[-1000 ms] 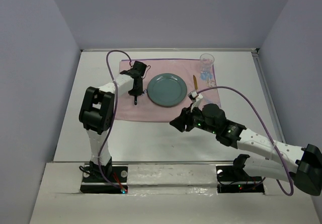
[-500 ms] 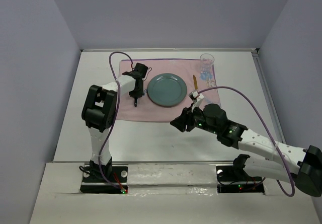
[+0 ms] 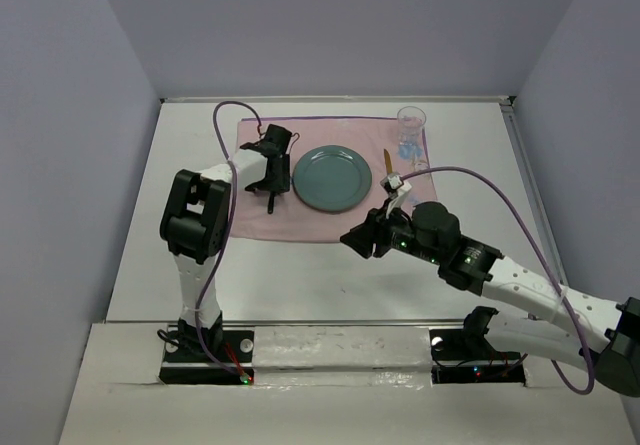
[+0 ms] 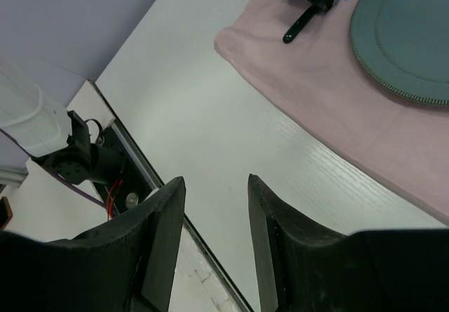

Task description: Set the dinner table for one person

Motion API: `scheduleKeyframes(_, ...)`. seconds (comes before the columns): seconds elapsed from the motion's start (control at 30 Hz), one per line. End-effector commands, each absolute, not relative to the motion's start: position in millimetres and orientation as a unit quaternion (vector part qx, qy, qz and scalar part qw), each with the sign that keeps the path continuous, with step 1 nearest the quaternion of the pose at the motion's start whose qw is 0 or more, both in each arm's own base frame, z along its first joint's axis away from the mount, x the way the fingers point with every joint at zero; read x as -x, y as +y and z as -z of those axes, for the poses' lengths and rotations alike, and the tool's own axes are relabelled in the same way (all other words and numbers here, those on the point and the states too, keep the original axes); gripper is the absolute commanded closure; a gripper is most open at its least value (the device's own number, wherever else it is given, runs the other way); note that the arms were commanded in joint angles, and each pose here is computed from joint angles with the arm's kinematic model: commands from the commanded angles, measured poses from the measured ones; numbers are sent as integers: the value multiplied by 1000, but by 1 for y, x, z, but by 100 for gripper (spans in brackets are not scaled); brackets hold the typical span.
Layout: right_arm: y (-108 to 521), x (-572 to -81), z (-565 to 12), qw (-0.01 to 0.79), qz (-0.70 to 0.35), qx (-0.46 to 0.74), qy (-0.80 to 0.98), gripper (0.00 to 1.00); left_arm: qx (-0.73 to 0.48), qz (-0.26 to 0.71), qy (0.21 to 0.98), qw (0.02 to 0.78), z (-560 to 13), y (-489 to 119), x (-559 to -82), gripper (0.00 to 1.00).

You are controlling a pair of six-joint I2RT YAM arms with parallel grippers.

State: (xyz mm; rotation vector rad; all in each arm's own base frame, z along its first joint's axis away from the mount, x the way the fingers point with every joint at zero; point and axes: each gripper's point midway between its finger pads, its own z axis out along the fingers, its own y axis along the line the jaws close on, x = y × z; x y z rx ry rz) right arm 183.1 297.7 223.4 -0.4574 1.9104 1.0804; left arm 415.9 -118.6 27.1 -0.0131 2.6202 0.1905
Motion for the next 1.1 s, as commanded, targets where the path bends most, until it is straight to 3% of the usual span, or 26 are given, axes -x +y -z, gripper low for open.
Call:
scheduleKeyframes(0.0, 296, -187, -258, 466, -443, 185, 744, 53, 9, -52, 960, 276, -53, -123, -414, 23)
scheduleKeyframes(0.3, 290, -191, -268, 479, -416, 193, 749, 53, 44, 48, 902, 426, -191, -138, -422, 15)
scheduleKeyframes(0.33, 287, -195, -272, 488, -408, 189, 748, 53, 53, 70, 878, 470, -229, -137, -417, 14)
scheduleKeyframes(0.43, 271, -205, -277, 519, -374, 174, 749, 54, 59, 103, 847, 518, -265, -133, -397, 12)
scheduleKeyframes(0.47, 266, -207, -280, 530, -365, 167, 747, 54, 62, 140, 811, 565, -306, -132, -382, 9)
scheduleKeyframes(0.57, 239, -213, -300, 572, -327, 141, 739, 52, 62, 177, 781, 595, -322, -128, -353, 1)
scheduleKeyframes(0.67, 204, -207, -336, 616, -314, 105, 715, 31, 50, 219, 739, 635, -357, -121, -311, 1)
scheduleKeyframes(0.7, 194, -204, -347, 628, -312, 96, 706, 15, 40, 223, 736, 638, -355, -120, -304, 1)
scheduleKeyframes(0.77, 161, -199, -370, 666, -302, 50, 680, 1, 11, 240, 708, 664, -374, -119, -280, 1)
scheduleKeyframes(0.9, 110, -195, -383, 712, -260, -15, 652, 0, 14, 211, 692, 690, -371, -100, -264, 1)
scheduleKeyframes(1.07, 73, -205, -356, 722, -178, -81, 663, 0, 5, 202, 676, 709, -364, -91, -249, 1)
